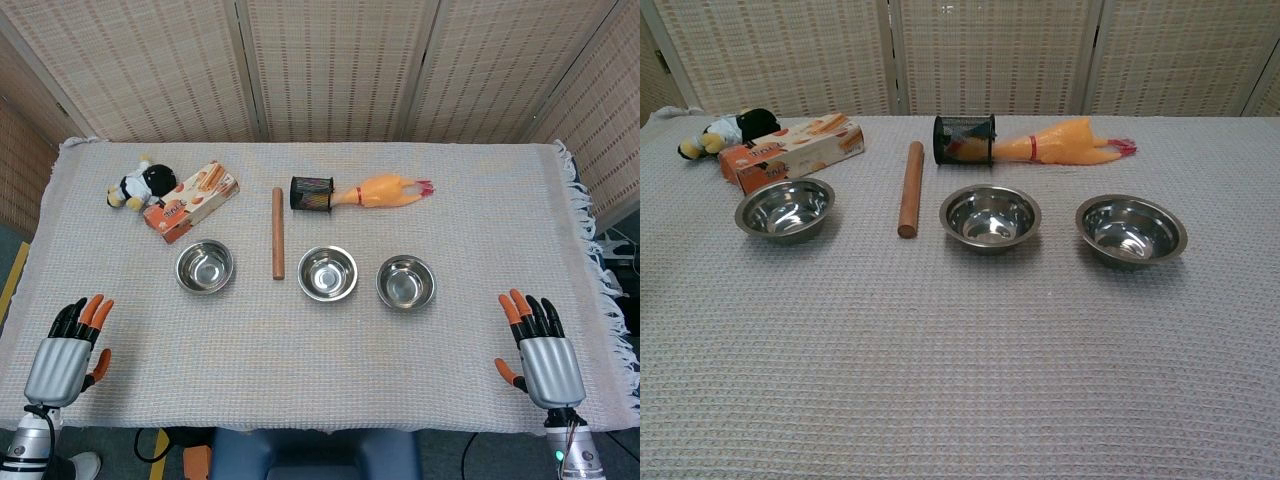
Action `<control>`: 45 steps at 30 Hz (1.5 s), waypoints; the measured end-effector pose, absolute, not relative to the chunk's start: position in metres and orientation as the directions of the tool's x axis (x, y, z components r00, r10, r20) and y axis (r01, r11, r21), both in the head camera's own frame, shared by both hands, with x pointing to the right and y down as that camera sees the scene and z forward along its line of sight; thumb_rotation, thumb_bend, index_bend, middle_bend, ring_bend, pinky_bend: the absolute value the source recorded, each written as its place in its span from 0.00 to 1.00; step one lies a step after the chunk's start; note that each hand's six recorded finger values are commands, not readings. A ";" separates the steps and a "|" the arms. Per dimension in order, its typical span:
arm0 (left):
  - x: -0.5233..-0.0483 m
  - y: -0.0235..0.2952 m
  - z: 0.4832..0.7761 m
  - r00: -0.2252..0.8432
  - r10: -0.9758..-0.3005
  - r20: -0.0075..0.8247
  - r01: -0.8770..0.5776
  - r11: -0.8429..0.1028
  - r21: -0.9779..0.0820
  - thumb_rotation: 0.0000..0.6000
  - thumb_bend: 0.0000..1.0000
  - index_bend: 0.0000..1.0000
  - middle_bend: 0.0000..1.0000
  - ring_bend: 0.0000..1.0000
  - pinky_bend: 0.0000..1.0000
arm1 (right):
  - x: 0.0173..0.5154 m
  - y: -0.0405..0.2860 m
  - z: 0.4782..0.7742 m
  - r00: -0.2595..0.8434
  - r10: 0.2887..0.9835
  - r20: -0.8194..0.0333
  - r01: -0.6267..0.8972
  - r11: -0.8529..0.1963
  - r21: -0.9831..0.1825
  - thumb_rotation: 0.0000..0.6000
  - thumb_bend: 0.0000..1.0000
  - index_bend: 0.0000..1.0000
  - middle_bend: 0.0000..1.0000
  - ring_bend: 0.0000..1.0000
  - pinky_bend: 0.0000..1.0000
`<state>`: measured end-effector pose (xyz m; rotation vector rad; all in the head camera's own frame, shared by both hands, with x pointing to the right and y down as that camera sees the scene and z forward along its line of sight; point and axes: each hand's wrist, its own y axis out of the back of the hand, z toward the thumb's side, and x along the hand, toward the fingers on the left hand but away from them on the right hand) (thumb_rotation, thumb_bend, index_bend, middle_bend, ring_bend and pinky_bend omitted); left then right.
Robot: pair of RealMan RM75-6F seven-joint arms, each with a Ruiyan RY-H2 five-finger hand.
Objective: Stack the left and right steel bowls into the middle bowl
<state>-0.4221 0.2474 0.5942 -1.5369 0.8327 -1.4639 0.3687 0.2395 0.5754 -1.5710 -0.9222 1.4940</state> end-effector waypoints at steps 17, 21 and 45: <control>-0.342 0.211 0.678 0.328 -0.848 0.417 0.057 -0.423 -0.904 1.00 0.46 0.07 0.00 0.00 0.12 | 0.384 0.231 0.582 -0.012 0.891 -0.453 -0.005 -0.453 -0.891 1.00 0.12 0.00 0.00 0.00 0.00; -0.321 0.195 0.702 0.360 -0.844 0.397 0.079 -0.397 -0.914 1.00 0.45 0.12 0.00 0.00 0.12 | 0.391 0.227 0.583 -0.041 0.890 -0.454 -0.002 -0.455 -0.891 1.00 0.12 0.00 0.00 0.00 0.00; -0.301 0.149 0.760 0.321 -0.881 0.347 0.238 -0.280 -0.930 1.00 0.47 0.75 0.19 0.01 0.10 | 0.399 0.224 0.578 -0.059 0.883 -0.465 0.033 -0.464 -0.885 1.00 0.12 0.00 0.00 0.00 0.00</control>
